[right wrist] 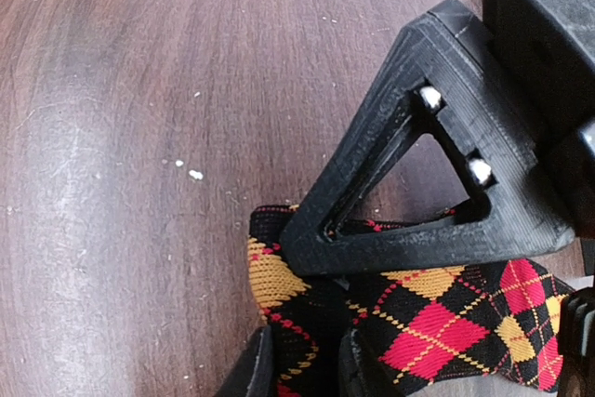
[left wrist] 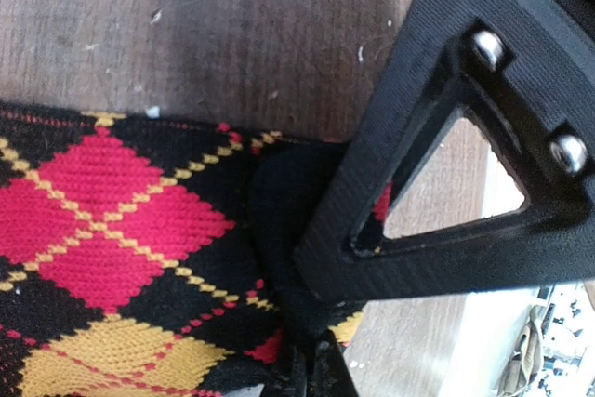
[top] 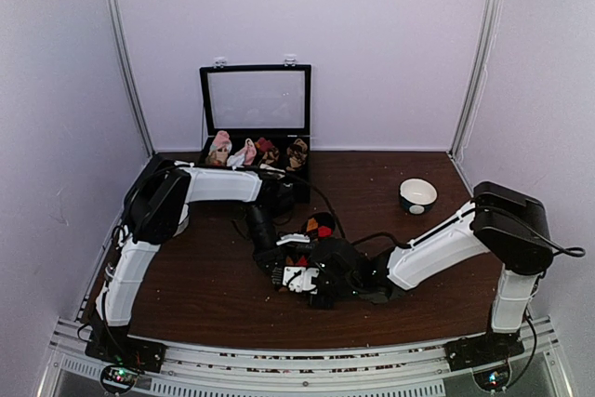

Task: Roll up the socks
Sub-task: Roll the sock at the center of the board.

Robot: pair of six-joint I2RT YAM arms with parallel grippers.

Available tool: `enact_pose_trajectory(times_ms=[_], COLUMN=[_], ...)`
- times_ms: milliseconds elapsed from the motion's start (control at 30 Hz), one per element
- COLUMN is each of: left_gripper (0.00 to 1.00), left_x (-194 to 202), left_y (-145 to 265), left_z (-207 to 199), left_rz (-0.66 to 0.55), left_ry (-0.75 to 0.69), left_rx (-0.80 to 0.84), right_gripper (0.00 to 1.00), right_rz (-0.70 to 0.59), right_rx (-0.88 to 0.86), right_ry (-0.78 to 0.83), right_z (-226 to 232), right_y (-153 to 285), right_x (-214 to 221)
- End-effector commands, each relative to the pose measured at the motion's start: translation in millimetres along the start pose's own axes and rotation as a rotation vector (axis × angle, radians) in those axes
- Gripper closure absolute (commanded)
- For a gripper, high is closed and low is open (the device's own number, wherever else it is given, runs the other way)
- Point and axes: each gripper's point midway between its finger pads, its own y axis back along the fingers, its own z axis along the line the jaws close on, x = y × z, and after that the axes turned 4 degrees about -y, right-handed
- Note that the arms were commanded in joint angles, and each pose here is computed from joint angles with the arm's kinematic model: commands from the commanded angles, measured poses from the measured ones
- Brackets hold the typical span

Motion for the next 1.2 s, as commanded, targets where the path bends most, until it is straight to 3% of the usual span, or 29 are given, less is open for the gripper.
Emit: enact_pose_trajectory(times_ms=[0,133,233,333,567,733,900,1033,1167], left_gripper=[0.90,0.65,0.59,0.57,0.57,0.57,0.64,0.66,0.66], left_x=[38.8,25.7,13.7,9.3,19.6,16.9,18.2,12.4,3.3], left_y=[-18.3,5.2,29.7,49.2,96.7,124.8,108.3,96.0,71.1], left_z=[43.9,44.1,39.4,29.4,21.3,1.4,-10.5,-21.8,-31.8], left_rz=[0.167,0.072,-0.041,-0.134,-0.292,-0.394,-0.354,-0.343,-0.255], left_ry=[0.019,0.012,-0.005,-0.021,-0.055,-0.199,-0.319,-0.398,-0.510], left_rx=[-0.121,-0.174,-0.202,-0.210,-0.326,-0.441,-0.486,-0.479,-0.499], right_gripper=[0.78,0.88,0.94,0.99,1.00,1.00,1.00,1.00,1.00], right_rz=[0.229,0.276,0.304,0.310,0.249,0.199,0.192,0.191,0.195], right_rx=[-0.095,-0.159,-0.217,-0.267,-0.387,-0.472,-0.545,-0.549,-0.525], right_ry=[-0.011,-0.084,-0.147,-0.207,-0.393,-0.635,-0.966,-1.164,-1.305], right_z=[22.0,31.1,39.8,43.7,40.6,32.4,23.8,16.0,4.4], right_y=[-6.5,-10.2,-9.1,-7.8,-3.1,-2.2,-11.4,-16.4,-18.6], right_x=[64.7,79.2,88.9,91.1,63.5,41.9,40.6,50.3,64.2])
